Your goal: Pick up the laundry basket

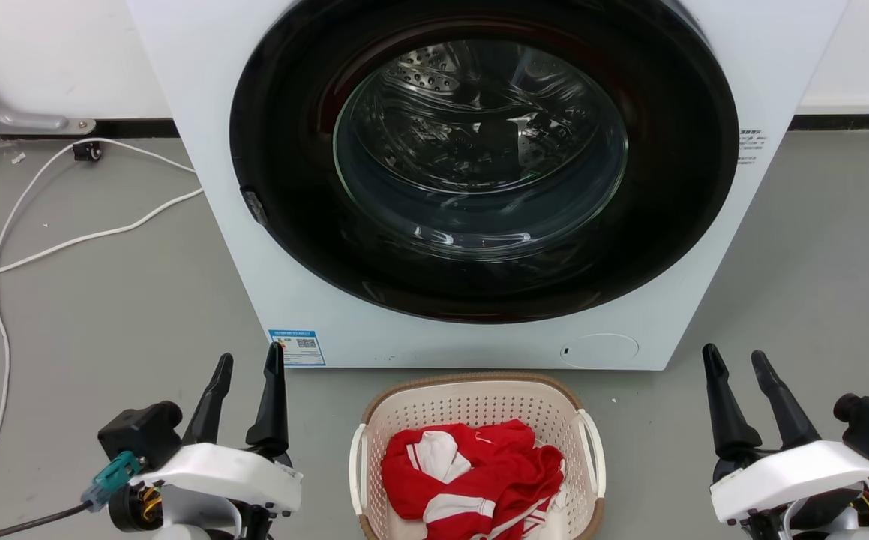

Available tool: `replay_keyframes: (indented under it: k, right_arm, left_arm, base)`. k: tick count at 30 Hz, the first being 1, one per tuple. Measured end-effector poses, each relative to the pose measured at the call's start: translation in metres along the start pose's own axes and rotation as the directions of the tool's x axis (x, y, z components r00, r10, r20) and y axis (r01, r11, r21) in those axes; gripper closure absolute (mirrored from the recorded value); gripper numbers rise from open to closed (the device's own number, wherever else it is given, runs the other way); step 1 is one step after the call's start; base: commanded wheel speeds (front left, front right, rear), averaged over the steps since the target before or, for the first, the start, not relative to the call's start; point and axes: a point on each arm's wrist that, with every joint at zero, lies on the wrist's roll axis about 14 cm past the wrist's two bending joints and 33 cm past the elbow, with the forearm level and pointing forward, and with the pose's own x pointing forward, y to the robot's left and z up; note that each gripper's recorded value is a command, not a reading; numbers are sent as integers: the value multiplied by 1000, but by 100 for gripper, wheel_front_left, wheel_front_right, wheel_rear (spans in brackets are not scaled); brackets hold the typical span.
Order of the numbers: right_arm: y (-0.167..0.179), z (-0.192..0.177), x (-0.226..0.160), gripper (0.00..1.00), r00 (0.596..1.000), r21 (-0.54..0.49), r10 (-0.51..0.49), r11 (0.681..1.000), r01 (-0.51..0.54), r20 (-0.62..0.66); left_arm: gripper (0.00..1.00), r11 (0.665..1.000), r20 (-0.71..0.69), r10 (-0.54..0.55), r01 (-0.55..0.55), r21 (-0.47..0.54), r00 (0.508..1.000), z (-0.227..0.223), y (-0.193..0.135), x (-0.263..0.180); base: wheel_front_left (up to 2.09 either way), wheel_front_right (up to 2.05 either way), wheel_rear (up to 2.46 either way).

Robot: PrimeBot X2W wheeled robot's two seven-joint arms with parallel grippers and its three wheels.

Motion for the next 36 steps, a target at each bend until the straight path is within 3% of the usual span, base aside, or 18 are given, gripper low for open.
replay_keyframes:
  k: [20, 36]
  right_arm:
    - [0, 0, -3, 0, 1000, -200, 3, 980, -6, -14]
    - [1, 1, -7, 0, 1000, -342, 7, 940, -12, -15]
  left_arm:
    - [0, 981, 21, -44, 39, 189, 999, 1, -10, 0]
    - [0, 944, 42, -79, 61, 326, 996, 4, -16, -1]
  base:
    - [0, 0, 0]
    - [0, 0, 0]
